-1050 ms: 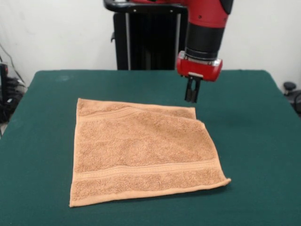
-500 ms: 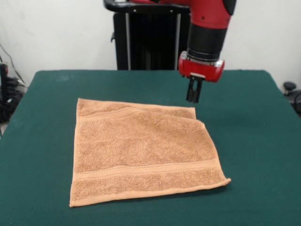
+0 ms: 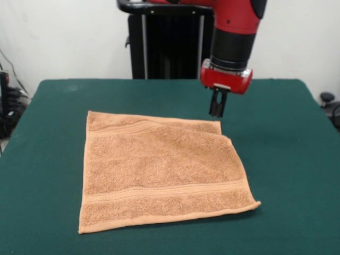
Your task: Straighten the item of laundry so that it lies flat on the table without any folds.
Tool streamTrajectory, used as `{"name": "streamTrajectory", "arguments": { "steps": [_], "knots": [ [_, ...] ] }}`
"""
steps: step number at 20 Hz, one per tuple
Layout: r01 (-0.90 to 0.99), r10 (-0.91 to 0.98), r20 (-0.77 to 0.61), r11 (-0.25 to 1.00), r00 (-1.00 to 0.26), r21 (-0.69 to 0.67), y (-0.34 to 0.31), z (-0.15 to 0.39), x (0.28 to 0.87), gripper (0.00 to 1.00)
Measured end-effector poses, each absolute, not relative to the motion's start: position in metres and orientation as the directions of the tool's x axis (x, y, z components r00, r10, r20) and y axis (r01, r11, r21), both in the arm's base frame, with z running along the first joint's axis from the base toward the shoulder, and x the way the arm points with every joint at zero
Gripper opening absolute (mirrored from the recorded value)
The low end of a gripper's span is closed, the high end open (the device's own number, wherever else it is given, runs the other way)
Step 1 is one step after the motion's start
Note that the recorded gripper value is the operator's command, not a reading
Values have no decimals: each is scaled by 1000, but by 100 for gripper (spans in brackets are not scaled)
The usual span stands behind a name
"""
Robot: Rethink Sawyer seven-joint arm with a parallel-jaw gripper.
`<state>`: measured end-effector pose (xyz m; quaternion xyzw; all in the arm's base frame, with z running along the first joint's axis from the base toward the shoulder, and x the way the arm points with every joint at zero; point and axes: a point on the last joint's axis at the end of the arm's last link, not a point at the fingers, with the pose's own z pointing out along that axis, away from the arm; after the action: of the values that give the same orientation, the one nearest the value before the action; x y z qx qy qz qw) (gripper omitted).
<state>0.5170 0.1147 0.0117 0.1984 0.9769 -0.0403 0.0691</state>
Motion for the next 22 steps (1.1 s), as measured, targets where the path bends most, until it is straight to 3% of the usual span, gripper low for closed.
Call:
{"name": "streamTrajectory", "arguments": {
  "steps": [22],
  "knots": [
    [396,381,-228,918,-896,-24,109,20,569,0]
  ]
}}
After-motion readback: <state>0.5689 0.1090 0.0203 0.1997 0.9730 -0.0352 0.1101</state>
